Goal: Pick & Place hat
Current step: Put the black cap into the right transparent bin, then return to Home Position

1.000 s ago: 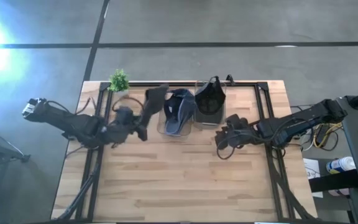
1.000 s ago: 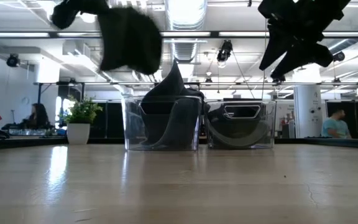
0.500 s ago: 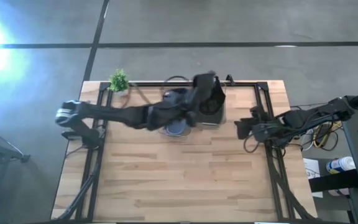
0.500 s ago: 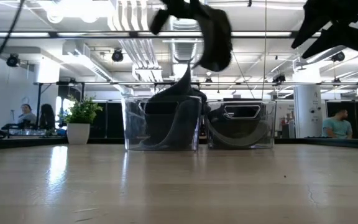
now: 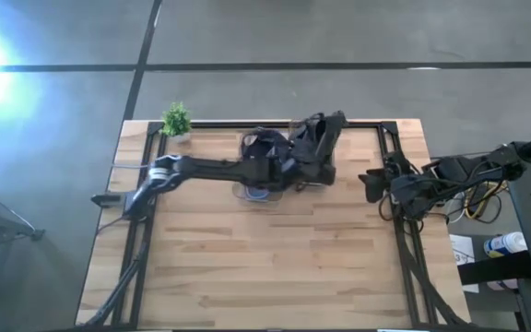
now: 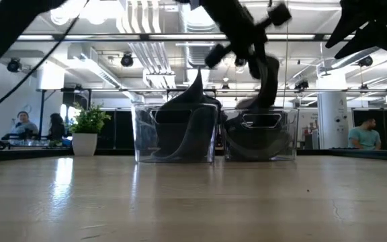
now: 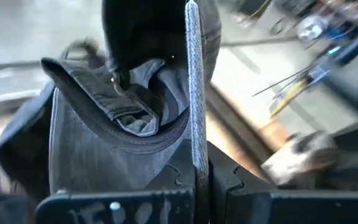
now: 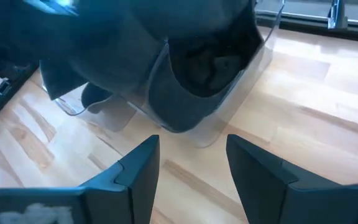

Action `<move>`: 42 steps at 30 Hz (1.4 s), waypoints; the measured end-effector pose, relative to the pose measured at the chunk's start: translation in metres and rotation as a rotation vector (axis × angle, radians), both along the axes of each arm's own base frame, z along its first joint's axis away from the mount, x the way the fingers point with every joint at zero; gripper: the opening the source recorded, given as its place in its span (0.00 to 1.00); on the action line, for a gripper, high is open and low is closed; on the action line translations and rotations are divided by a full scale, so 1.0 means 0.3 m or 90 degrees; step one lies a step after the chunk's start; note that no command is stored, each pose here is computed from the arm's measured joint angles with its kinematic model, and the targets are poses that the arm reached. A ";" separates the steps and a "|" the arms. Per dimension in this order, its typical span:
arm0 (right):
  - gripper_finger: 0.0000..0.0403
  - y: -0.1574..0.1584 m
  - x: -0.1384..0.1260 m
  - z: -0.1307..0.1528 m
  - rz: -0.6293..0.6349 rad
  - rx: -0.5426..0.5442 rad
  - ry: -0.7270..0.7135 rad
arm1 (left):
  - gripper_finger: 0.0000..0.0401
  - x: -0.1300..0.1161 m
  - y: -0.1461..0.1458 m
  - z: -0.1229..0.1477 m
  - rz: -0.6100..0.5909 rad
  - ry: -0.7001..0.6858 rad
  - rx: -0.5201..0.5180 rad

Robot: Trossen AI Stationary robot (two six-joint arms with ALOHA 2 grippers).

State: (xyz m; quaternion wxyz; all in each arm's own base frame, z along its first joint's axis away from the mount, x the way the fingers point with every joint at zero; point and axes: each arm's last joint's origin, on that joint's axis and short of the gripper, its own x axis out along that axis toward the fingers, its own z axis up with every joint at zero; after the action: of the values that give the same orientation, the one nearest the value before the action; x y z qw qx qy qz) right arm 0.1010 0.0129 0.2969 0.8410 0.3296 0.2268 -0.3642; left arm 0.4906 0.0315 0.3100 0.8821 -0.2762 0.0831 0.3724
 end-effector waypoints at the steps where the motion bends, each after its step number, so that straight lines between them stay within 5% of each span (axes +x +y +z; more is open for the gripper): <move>1: 0.45 0.000 0.000 0.000 0.001 -0.002 0.001 | 0.01 0.019 0.007 -0.036 0.006 0.019 -0.006; 12: 0.45 -0.003 -0.008 0.002 0.007 -0.006 0.002 | 0.04 0.079 0.052 -0.278 0.077 0.154 -0.084; 20: 0.45 -0.005 -0.010 0.003 0.001 -0.020 0.000 | 0.08 0.065 0.054 -0.278 0.100 0.173 -0.069; 33: 0.45 -0.006 -0.014 0.000 0.002 -0.027 0.012 | 0.37 -0.031 0.044 -0.070 0.102 0.159 -0.045; 38: 0.45 -0.006 -0.014 -0.001 0.014 -0.030 0.022 | 0.40 -0.140 -0.064 0.175 -0.003 0.126 0.041; 42: 0.45 0.003 -0.006 -0.001 0.092 -0.042 0.055 | 0.40 -0.237 -0.172 0.274 -0.141 0.179 0.120</move>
State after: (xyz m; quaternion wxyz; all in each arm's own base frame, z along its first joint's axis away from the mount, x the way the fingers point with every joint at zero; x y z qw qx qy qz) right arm 0.0992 0.0137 0.2964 0.8648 0.2685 0.2743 -0.3238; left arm 0.4194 -0.0202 0.3921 0.9192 -0.1271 0.2002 0.3144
